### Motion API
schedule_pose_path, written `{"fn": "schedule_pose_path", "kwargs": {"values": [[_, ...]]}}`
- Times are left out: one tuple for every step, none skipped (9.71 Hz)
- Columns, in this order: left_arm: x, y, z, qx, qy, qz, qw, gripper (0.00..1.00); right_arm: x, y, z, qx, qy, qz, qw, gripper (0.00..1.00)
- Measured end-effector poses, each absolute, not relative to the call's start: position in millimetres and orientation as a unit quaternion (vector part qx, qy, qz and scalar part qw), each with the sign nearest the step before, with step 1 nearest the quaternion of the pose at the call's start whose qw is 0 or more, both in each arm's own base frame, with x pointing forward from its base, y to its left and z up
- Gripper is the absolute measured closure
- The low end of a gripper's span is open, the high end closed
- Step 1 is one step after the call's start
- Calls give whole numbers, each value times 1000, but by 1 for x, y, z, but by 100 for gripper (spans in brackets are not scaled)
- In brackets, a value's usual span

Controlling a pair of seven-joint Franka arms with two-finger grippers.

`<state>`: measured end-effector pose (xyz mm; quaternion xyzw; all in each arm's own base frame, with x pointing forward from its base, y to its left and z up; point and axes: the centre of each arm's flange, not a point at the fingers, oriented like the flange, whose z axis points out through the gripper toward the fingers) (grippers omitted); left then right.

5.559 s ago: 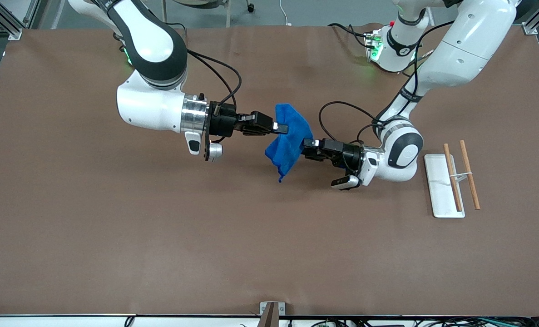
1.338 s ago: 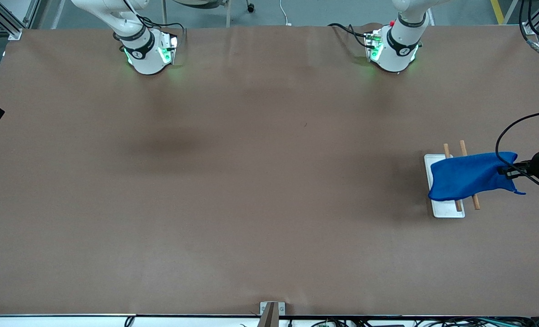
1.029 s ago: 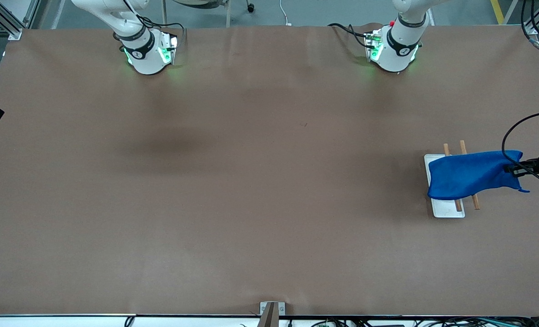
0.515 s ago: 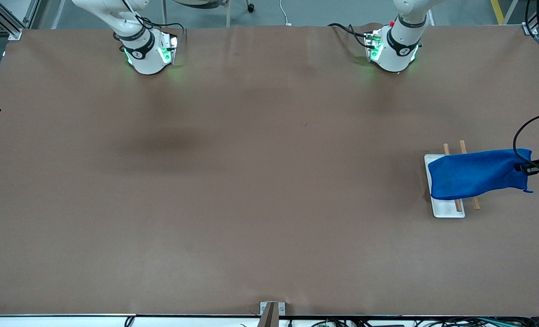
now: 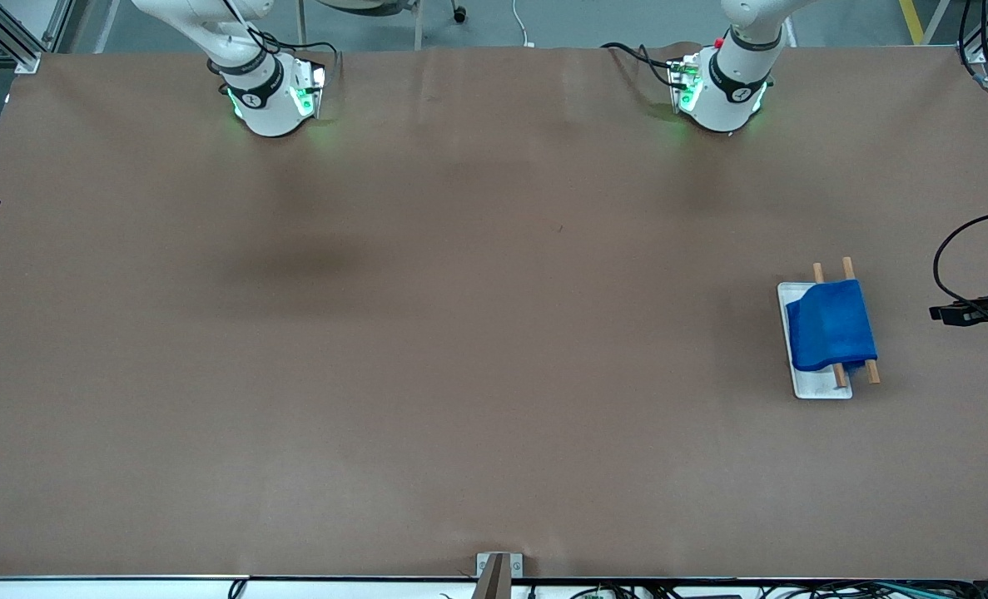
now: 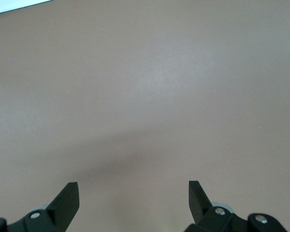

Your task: Right arm passes towel to left arm to hang

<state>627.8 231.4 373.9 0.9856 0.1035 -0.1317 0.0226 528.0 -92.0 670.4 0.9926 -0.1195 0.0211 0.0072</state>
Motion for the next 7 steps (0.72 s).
{"fn": "schedule_pose_path", "kwargs": {"values": [[627,236,376,988,88,-128,25,28,528,-92,670,993,-119,21,7,0],[628,240,381,989,78,-120,25,12,528,-92,670,993,-119,21,7,0],[634,238,395,992,72,-104,22,0,528,-92,670,993,-119,21,7,0],[643,227,417,994,62,-83,19,0,528,-92,670,993,-119,21,7,0],[652,203,442,997,53,-60,19,0,528,-92,670,993,-119,21,7,0],[659,169,467,997,55,-40,21,0,528,-91,670,993,-119,21,7,0],[663,131,494,998,57,-21,23,0,528,-91,670,993,-119,21,7,0]]}}
